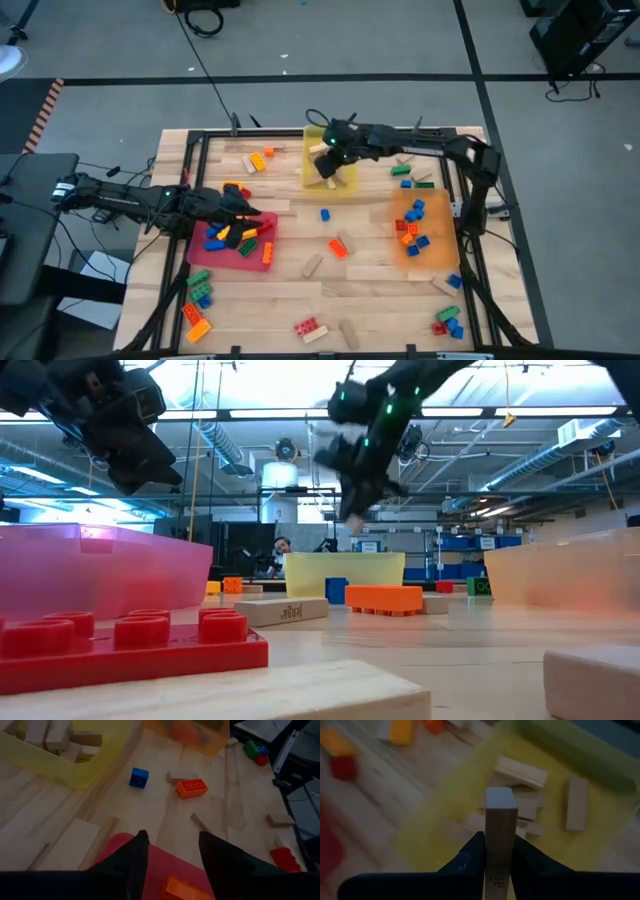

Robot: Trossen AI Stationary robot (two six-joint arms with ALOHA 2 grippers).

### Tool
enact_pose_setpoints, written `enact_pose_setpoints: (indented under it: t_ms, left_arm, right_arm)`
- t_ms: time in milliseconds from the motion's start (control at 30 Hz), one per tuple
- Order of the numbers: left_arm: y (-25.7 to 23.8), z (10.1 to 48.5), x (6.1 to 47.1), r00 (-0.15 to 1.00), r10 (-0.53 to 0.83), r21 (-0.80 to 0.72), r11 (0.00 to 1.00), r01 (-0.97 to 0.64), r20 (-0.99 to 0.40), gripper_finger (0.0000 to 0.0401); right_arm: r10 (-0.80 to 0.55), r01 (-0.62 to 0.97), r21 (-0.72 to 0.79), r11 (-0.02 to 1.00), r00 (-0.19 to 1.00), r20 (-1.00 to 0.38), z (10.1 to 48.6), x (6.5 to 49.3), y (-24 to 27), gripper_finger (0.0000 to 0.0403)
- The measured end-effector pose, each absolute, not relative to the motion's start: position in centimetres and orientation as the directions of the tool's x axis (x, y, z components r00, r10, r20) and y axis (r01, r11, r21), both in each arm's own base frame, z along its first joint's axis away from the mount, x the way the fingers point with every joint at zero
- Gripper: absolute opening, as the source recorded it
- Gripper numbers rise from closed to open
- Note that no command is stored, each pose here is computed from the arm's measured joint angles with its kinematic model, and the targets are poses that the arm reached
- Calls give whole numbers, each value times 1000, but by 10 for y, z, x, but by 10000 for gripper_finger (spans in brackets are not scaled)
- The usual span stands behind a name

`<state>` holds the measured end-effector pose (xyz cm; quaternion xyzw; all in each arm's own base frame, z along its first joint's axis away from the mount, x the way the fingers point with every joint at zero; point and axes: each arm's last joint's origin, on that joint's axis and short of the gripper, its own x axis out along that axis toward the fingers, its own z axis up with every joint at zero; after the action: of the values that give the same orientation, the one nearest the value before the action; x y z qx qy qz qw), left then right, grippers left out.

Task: Sort blocks by size
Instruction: Put the wooden block into the yellow bin, then put the 1 stud blue game piece into the orange bin

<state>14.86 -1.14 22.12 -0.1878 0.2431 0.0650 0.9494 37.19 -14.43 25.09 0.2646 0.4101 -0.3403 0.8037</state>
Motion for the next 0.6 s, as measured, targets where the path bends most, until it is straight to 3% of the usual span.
enact_pose_setpoints:
  t_ms: [167, 400, 600]
  left_arm:
    - [-11, 221, 149, 873, 46, -319, 921, -225, -485, 184]
    - [-11, 221, 148, 872, 46, -318, 921, -226, -487, 184]
    - [-11, 221, 148, 871, 46, -318, 920, -227, -489, 184]
  right_arm:
    - [-293, 779, 118, 615, 364, -884, 218, 376, -163, 78]
    - [-223, 759, 156, 632, 370, -902, 207, 380, -164, 179]
    - [-229, 759, 164, 630, 383, -895, 221, 373, -163, 228]
